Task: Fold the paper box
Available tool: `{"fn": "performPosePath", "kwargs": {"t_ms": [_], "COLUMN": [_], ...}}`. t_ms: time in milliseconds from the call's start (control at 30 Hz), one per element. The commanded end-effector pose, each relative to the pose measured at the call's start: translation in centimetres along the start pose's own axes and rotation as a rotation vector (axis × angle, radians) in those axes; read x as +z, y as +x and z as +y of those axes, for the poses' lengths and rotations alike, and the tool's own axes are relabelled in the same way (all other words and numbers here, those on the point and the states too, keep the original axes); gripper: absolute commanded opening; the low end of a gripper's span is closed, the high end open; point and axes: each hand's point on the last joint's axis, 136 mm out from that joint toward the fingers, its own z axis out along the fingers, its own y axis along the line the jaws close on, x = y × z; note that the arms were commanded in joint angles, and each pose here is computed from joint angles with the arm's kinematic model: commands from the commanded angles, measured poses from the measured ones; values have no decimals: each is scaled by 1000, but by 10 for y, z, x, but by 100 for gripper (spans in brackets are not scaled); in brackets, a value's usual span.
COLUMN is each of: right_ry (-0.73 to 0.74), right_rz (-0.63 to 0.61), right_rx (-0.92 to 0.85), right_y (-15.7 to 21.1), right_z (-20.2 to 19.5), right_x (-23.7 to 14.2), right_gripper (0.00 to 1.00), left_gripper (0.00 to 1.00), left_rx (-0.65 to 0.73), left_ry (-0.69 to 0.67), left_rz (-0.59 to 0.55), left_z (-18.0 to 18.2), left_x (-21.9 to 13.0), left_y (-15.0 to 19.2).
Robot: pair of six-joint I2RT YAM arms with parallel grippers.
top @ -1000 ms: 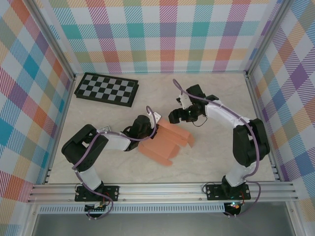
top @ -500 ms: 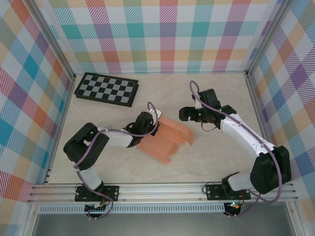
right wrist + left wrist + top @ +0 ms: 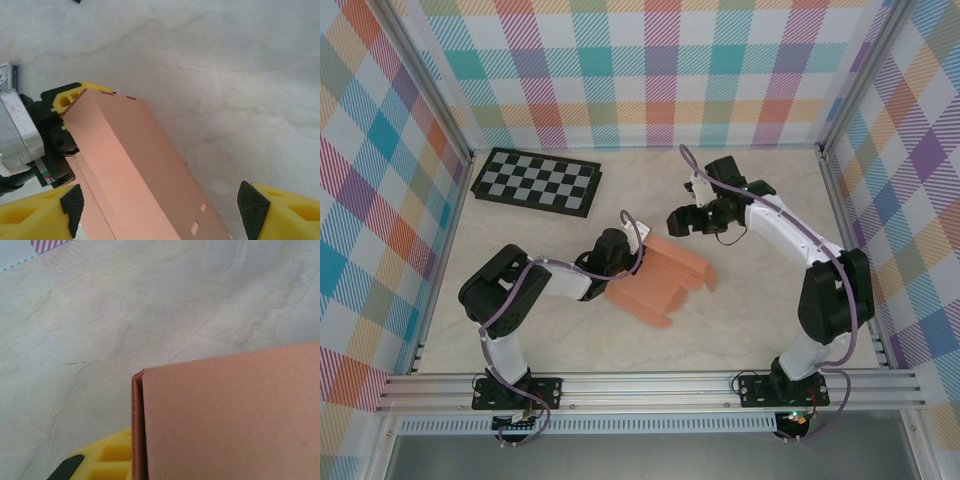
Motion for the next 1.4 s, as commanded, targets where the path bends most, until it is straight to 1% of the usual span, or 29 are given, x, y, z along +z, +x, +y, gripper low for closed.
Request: {"fn": "performPosePath", "kwargs": {"t_ms": [0, 167, 333, 433, 667, 800, 1000, 1167, 1300, 1367], "right_ry": [-119, -120, -105, -112, -118, -125, -141, -113, -120, -99], "right_rz": [108, 201, 213, 228, 242, 217, 195, 212, 204, 187], "right_rx": [-65, -86, -64, -53, -26, -1, 22, 34, 48, 54], "right_y": [20, 32, 28, 25, 27, 25, 23, 31, 33, 31], "right_z": [22, 16, 9, 9, 11, 14, 19, 12, 13, 10], "right_x": [8, 32, 47, 50, 50, 46, 42, 46, 46, 44], "right_gripper": [81, 81, 80, 78, 73, 73, 73, 73, 73, 74], "left_gripper": [17, 18, 19, 19, 7, 3, 0, 1, 7, 13], "left_rx": [37, 32, 16, -4, -13, -10, -8, -28, -30, -36], "left_ry": [41, 61, 61, 51, 47, 5, -42, -79, -81, -68], "left_rz": [90, 82, 66, 61, 62, 87, 115, 136, 135, 117], "left_z": [-5, -7, -5, -1, 1, 8, 16, 22, 22, 21], "left_x": [5, 5, 2, 3, 4, 7, 12, 13, 13, 9], "left_y": [31, 33, 34, 36, 38, 42, 47, 48, 46, 40]}}
